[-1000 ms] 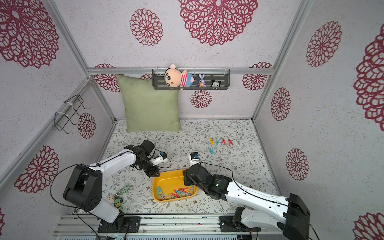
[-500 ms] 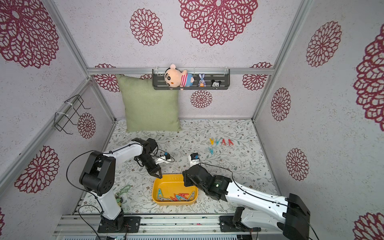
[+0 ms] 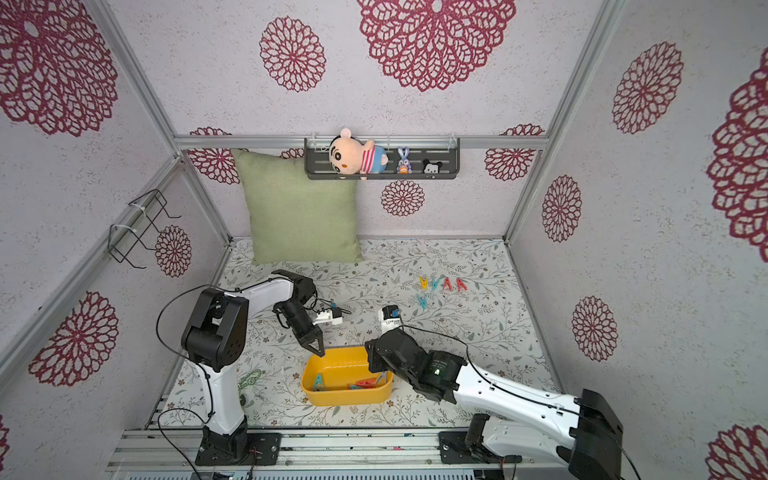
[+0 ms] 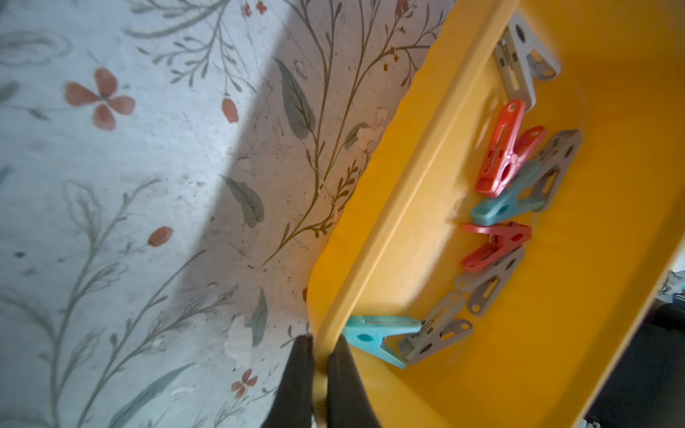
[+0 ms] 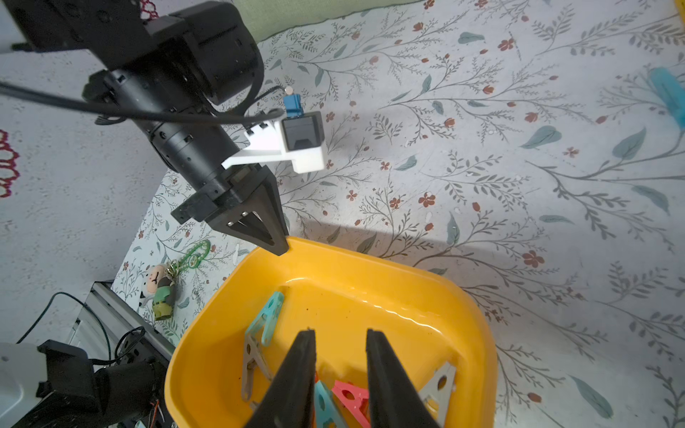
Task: Take the clothespins out of the storage box
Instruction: Adjust the storage box at the center of the board.
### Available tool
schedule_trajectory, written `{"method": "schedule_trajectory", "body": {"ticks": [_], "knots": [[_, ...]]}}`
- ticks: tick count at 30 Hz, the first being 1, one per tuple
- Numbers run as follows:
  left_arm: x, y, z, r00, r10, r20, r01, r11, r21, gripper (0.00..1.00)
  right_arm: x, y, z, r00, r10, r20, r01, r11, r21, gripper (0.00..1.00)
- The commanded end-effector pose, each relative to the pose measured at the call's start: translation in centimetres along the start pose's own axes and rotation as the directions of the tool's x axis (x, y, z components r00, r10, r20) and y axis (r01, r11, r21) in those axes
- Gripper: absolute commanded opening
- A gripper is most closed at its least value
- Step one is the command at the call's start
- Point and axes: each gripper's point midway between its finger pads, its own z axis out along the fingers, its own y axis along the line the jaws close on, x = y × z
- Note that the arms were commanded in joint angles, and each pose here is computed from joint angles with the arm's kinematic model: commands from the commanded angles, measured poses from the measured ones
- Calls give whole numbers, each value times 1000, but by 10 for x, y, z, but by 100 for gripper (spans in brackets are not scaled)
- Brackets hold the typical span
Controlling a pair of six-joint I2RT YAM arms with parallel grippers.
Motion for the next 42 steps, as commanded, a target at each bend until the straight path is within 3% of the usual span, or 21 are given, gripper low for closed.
{"method": "schedule_trajectory", "body": {"ticks": [1,6,16,25,30,38,42], "knots": [[5,7,4,999,19,-39,-19,1000,3,0,-8,3,-5,999,28,28,-27,999,-16,29],[2,11,-2,999,19,-36,-20,999,-31,0,-9,1,-8,999,35,37,-34,999,-16,29],[-12,15,-47,997,43,67,-22,958,-285,0,-3,-5,-7,999,37,30,-37,999,-10,29],[-3,29,-40,997,18,71,12,919,-394,0,16,-8,7,999,18,-32,-17,1000,8,29],[-7,20,-47,989,40,140,20,914,-405,28,27,-2,18,996,-25,-80,27,1000,16,30],[-11,4,-60,979,72,189,12,914,-406,57,36,8,30,989,-80,-121,82,997,6,30],[-16,-8,-77,962,77,263,30,924,-380,70,40,12,35,982,-115,-151,117,993,6,31]]}}
